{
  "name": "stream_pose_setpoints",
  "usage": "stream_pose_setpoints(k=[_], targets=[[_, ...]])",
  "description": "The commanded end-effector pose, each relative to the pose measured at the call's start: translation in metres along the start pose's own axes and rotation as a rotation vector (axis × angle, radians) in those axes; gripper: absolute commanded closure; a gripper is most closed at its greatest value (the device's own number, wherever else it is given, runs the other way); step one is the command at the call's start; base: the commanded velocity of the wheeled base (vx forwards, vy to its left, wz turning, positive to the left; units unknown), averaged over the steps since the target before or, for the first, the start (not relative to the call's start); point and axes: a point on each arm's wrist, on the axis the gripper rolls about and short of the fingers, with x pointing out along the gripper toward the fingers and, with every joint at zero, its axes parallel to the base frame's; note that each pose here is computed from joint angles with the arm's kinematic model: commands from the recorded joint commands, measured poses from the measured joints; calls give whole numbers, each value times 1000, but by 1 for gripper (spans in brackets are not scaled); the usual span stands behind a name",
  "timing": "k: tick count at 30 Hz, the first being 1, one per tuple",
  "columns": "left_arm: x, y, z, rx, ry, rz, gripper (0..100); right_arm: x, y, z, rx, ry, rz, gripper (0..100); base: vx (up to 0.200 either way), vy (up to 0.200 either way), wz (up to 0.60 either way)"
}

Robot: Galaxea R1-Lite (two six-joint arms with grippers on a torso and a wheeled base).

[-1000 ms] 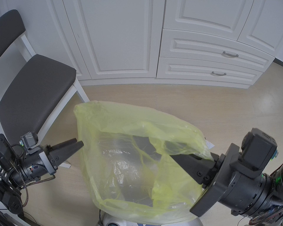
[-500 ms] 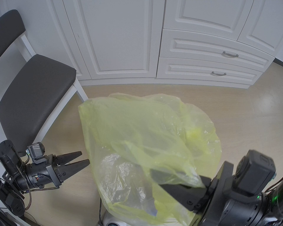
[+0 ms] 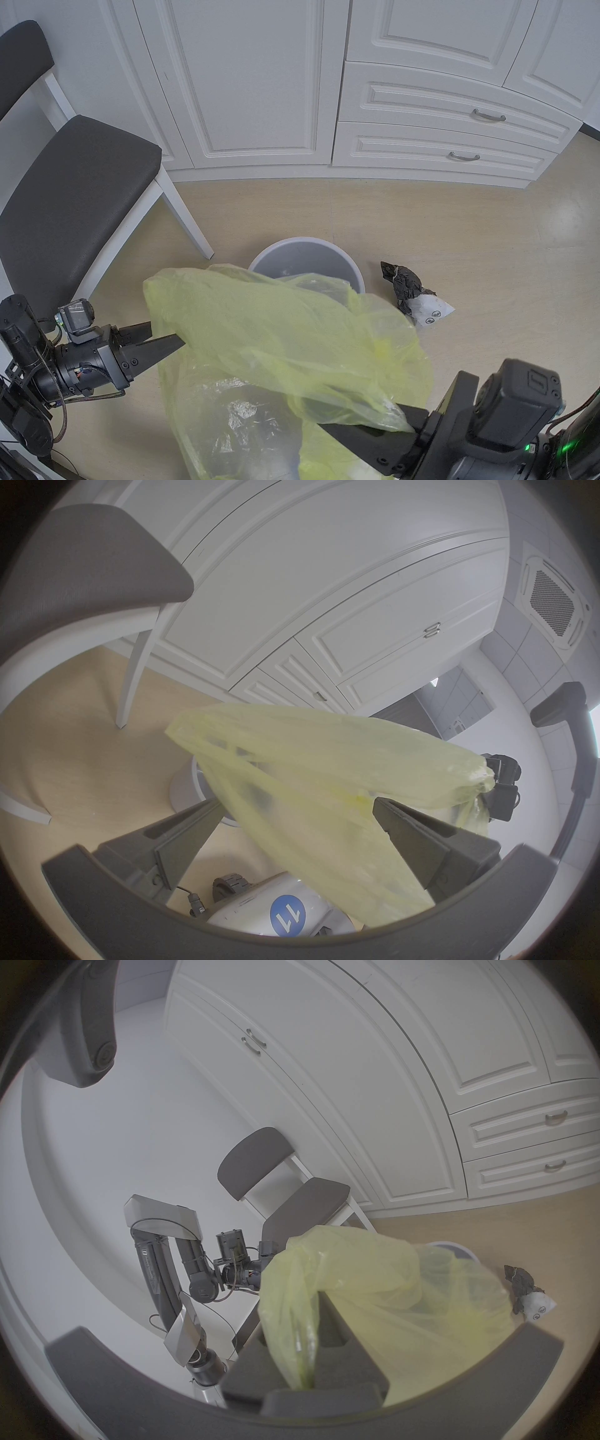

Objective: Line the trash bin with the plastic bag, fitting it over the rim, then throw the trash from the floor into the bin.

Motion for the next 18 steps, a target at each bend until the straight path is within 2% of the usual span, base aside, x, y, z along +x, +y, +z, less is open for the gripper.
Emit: stream_pose_setpoints(k=[1, 8, 18], targets=[[7, 15, -7, -50, 37, 32, 0, -6, 3, 5, 7, -18, 17, 100, 0, 0, 0], [8, 37, -7, -90, 34, 99, 0, -13, 8, 4, 5, -11, 46, 100, 0, 0, 0], [6, 36, -6, -86, 29, 101, 0, -14, 10, 0, -1, 5, 59, 100, 0, 0, 0]])
